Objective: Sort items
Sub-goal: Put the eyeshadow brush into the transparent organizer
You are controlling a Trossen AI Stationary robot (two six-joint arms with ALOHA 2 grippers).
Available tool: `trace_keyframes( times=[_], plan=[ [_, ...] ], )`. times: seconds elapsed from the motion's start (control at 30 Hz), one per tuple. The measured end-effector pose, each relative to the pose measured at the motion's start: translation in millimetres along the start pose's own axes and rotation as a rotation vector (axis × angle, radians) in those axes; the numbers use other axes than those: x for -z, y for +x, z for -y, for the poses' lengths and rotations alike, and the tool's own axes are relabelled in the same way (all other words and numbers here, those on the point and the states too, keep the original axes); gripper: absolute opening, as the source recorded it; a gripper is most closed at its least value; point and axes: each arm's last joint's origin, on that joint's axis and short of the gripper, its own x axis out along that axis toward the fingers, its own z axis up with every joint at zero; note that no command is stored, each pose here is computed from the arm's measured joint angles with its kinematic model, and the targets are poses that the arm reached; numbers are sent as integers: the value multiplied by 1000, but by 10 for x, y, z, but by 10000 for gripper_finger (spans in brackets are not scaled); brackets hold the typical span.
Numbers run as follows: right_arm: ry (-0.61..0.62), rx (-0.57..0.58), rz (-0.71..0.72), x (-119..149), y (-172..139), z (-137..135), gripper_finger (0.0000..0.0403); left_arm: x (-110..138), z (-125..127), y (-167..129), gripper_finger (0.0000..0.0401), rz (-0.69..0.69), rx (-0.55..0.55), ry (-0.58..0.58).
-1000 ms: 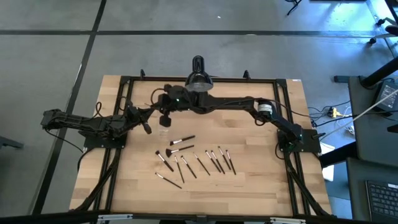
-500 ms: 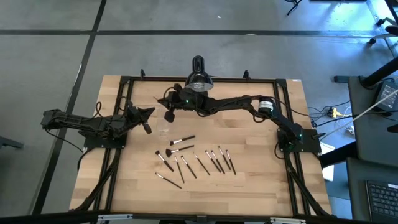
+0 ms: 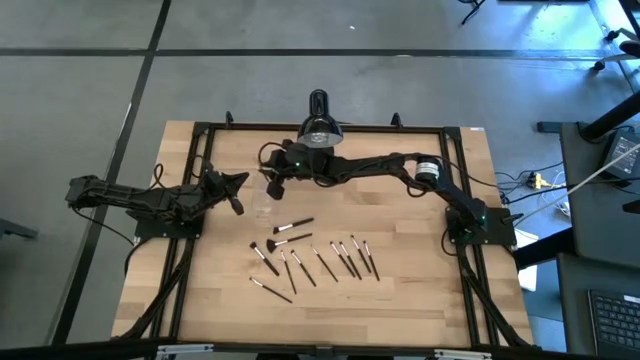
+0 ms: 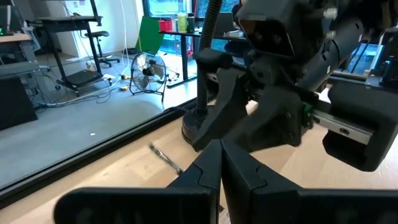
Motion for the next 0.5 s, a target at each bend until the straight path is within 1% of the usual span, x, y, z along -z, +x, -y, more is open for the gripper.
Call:
trace_keyframes(
  times=[0.1, 0.2, 0.27, 0.37, 0.5],
  plan=[
    [-37, -5, -92, -68, -116, -2, 112, 1, 0, 0, 6, 0, 0, 0],
    [-91, -38, -175, -279, -364, -63, 114, 7, -1, 0, 6, -5, -1, 8],
    [-125, -88, -220, -444, -572, -157, 114, 6, -1, 0, 6, -5, 0, 12],
    [-155, -146, -321, -601, -893, -333, 108, 7, -1, 0, 6, -5, -1, 14],
    [-155, -182, -483, -643, -1231, -563, 96, 5, -4, 0, 6, -3, -12, 20]
  ],
)
